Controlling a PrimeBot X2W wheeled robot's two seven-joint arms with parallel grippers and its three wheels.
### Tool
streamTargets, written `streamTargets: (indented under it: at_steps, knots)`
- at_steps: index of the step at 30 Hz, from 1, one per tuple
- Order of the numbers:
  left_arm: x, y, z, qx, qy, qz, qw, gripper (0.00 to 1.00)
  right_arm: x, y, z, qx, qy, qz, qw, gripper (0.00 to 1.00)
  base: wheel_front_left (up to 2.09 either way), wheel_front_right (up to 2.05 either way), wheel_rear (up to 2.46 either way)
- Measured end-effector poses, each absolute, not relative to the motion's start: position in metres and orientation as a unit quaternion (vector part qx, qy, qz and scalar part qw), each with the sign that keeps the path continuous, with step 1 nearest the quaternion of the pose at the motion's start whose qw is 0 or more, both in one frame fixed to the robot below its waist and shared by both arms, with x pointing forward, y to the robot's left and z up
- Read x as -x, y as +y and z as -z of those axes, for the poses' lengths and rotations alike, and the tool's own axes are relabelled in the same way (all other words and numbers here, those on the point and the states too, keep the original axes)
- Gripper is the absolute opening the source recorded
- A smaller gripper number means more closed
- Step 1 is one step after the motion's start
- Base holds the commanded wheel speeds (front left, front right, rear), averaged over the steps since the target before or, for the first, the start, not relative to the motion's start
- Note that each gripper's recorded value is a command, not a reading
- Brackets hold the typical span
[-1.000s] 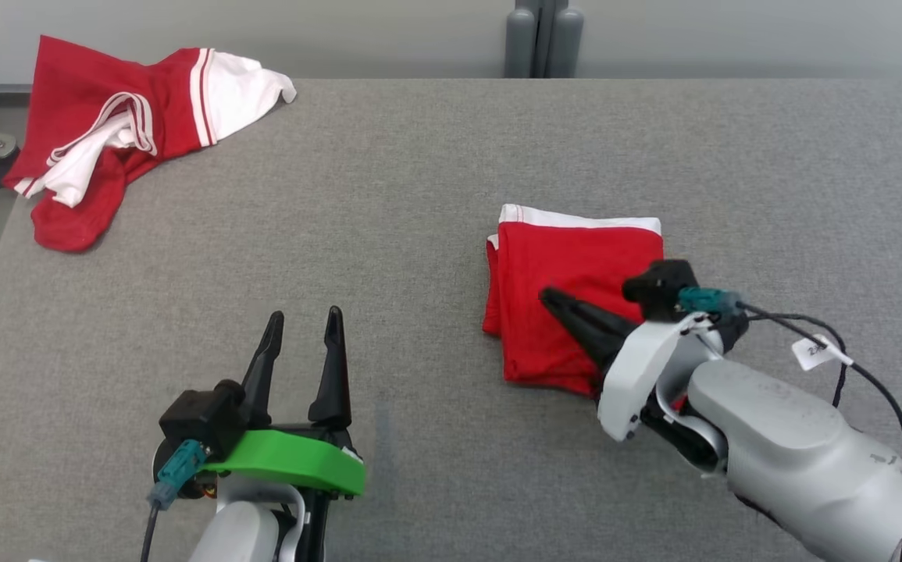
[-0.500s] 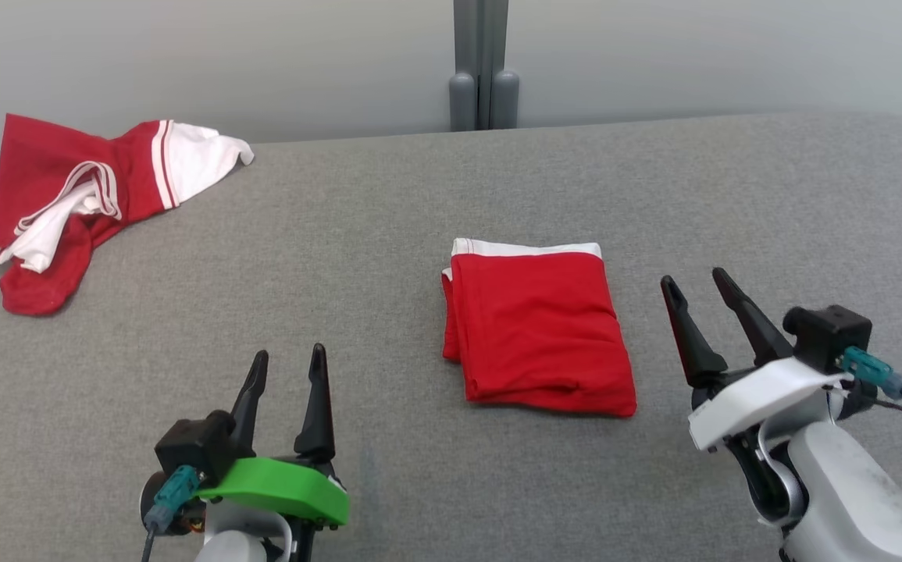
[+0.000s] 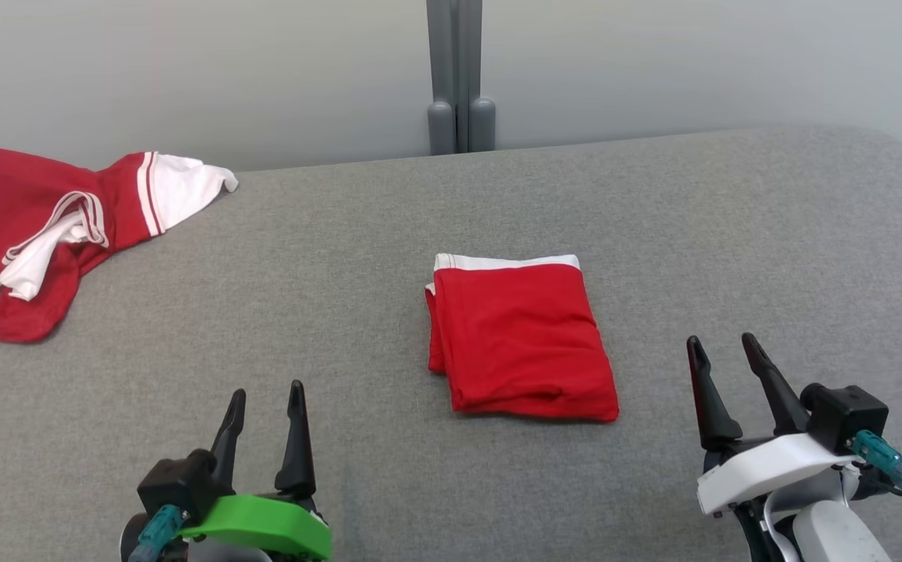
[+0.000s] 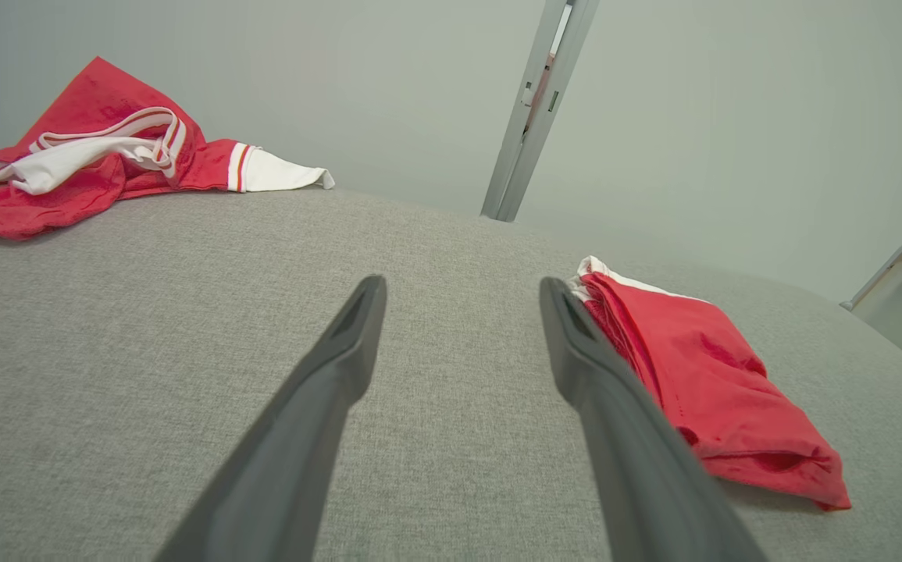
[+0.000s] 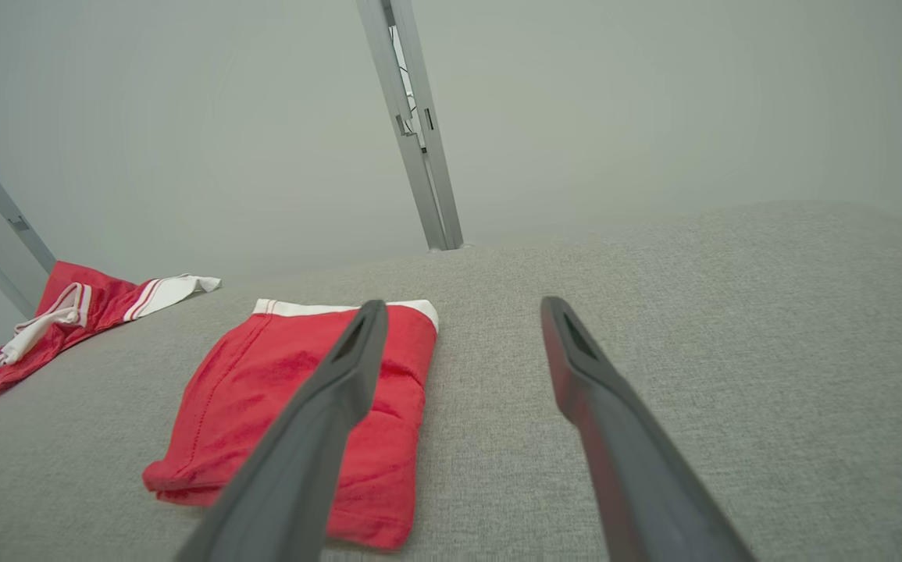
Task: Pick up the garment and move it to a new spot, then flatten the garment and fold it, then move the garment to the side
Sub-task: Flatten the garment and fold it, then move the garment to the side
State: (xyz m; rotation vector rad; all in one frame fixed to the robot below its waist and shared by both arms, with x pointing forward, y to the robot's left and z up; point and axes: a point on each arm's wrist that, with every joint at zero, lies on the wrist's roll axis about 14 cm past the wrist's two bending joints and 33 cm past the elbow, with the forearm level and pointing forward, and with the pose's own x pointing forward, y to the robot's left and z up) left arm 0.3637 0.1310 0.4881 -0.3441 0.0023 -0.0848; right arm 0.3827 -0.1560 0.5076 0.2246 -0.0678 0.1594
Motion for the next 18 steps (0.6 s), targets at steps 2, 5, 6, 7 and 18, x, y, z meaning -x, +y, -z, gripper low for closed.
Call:
streamTargets:
  at_steps: [2,5,6,7,18]
  knots:
    - [-0.362,0.132,-0.488,0.171,0.001,0.04,0.984,1.0,-0.382,-0.154,-0.506,-0.108,-0.032,-0.08,0.99,1.0,0.0,0.0,0.0]
    - [-0.361,0.133,-0.489,0.17,0.0,0.038,0.985,1.0,-0.382,-0.151,-0.505,-0.105,-0.03,-0.083,0.991,1.0,0.0,0.0,0.0]
    - [-0.361,0.134,-0.489,0.17,-0.001,0.037,0.985,1.0,-0.382,-0.15,-0.505,-0.104,-0.03,-0.085,0.991,1.0,0.0,0.0,0.0]
    - [-0.36,0.134,-0.489,0.17,-0.001,0.037,0.985,1.0,-0.383,-0.149,-0.505,-0.103,-0.029,-0.085,0.991,1.0,0.0,0.0,0.0]
    - [-0.36,0.138,-0.488,0.157,-0.002,0.032,0.987,1.0,-0.383,-0.144,-0.499,-0.1,-0.021,-0.089,0.991,1.0,0.0,0.0,0.0]
